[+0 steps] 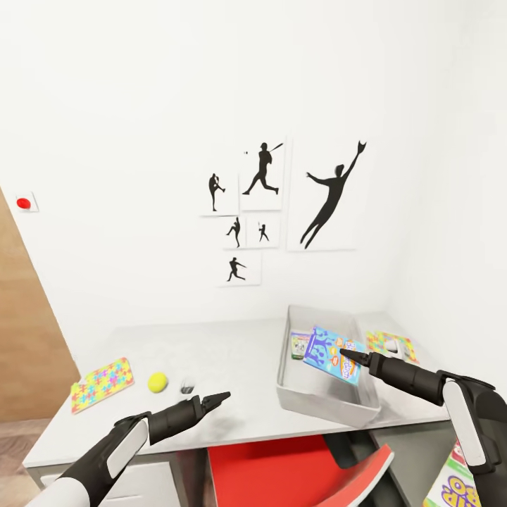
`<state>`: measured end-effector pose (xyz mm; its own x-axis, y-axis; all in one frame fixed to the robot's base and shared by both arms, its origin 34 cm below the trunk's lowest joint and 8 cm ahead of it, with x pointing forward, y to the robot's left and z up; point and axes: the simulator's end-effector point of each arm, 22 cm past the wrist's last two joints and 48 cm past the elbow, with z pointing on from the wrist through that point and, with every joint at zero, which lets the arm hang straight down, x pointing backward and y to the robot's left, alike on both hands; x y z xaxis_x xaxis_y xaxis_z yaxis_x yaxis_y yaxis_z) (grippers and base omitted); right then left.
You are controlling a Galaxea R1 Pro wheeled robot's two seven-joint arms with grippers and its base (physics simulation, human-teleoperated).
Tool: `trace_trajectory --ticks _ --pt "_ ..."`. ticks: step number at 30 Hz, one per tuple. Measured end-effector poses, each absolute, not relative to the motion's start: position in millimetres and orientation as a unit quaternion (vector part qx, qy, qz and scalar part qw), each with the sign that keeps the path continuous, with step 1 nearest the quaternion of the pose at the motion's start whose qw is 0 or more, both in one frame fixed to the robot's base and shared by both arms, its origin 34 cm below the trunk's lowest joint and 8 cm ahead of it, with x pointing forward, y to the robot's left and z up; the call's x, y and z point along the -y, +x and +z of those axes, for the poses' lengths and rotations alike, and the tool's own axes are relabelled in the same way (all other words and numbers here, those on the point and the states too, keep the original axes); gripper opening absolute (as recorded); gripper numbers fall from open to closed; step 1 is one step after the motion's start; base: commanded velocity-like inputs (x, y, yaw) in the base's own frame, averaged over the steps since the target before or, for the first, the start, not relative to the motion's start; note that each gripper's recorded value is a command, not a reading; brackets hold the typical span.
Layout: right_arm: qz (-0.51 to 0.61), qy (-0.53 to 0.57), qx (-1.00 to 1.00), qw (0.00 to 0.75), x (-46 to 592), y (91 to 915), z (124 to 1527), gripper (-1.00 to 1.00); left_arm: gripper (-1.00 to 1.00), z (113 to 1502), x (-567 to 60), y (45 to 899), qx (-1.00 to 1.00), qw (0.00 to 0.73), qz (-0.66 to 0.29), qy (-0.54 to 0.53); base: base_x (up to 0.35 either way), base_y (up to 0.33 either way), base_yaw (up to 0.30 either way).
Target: Put all the toys in the child's room - the three board games (two on the bed and one on the table), the two jigsaw puzzles on the table, and the tennis ball on the table - inside the toy box on the table in the child's room.
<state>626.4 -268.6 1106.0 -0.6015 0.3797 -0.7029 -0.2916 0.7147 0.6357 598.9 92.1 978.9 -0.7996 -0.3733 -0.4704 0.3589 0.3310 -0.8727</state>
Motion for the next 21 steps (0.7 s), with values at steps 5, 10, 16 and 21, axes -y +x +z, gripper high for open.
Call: trace_trajectory --ticks 5,10,16,21 --pt "0.375 0.027 -0.812 0.445 268.7 626.8 1105.2 -1.00 1.00 978.4 -92.2 598.9 -0.752 0.316 -0.578 -0.005 0.030 -0.008 0.179" --pt "0.375 0.028 -0.813 0.445 269.0 626.9 1104.6 -1.00 1.00 977.7 -92.1 598.8 -0.752 0.316 -0.578 -0.005 0.008 -0.002 0.150" --pt "0.375 0.028 -0.813 0.445 269.1 627.0 1104.3 -1.00 1.00 977.5 -92.2 598.9 -0.752 0.315 -0.578 -0.006 0.003 -0.001 0.049" --pt "0.375 0.028 -0.813 0.445 269.1 626.9 1104.2 -1.00 1.00 977.4 -92.2 598.8 -0.753 0.315 -0.578 -0.005 0.012 -0.003 0.018"
